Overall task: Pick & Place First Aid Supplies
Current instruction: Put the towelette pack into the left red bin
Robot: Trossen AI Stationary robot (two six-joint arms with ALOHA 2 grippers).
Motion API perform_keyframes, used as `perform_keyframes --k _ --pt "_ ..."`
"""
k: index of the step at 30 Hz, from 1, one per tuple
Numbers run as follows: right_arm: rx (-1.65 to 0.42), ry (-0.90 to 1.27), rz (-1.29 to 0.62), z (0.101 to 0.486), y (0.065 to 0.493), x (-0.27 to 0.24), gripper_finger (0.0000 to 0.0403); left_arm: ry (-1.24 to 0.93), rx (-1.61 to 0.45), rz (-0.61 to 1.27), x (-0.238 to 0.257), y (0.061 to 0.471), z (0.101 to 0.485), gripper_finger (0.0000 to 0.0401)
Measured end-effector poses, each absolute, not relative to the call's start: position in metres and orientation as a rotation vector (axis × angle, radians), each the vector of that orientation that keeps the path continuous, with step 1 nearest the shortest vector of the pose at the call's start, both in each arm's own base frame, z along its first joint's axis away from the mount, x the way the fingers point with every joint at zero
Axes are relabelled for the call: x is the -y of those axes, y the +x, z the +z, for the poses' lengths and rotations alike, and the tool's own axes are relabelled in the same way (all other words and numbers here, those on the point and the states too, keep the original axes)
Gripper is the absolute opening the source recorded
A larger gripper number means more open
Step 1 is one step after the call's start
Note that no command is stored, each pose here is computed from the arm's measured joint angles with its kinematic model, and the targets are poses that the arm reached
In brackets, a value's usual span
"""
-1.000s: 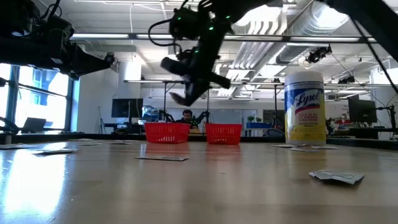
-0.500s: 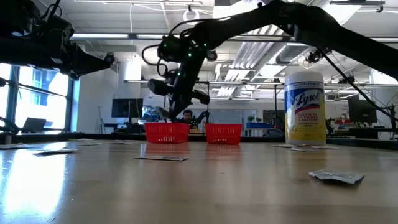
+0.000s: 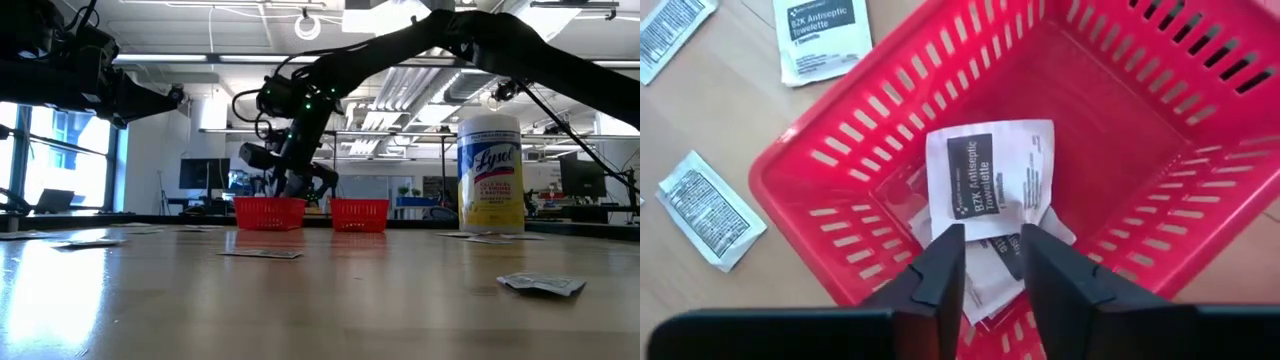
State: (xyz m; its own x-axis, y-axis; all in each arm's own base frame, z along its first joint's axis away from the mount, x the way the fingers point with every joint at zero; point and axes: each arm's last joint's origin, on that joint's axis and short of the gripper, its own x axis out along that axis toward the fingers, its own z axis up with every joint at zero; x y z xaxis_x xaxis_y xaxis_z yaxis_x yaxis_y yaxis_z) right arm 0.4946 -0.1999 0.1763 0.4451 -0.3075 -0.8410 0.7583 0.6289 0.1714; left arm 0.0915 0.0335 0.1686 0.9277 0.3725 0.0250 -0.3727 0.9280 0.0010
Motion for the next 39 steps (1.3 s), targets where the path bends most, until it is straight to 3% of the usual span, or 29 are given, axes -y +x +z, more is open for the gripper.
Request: perform_keyframes --k 5,13,20,39 --pt "-0.933 0.489 -0.711 0.213 0.48 0.189 0.0099 0.006 0.024 0.382 -0.033 0.091 0.169 0.0001" --pt "-1.288 0.272 -0.787 0.272 0.423 0.144 0.0087 0.006 0.026 0.365 -0.032 0.092 0.169 0.0001" --pt "-1.402 0.32 -0.853 0.268 0.373 0.11 0.0087 0.005 0.025 0.342 -0.03 0.093 0.169 0.0001" --pt "-0.843 0.795 -1.218 0.185 0.21 0.054 0.0088 0.005 0.025 0.344 -0.03 0.093 0.169 0.0001"
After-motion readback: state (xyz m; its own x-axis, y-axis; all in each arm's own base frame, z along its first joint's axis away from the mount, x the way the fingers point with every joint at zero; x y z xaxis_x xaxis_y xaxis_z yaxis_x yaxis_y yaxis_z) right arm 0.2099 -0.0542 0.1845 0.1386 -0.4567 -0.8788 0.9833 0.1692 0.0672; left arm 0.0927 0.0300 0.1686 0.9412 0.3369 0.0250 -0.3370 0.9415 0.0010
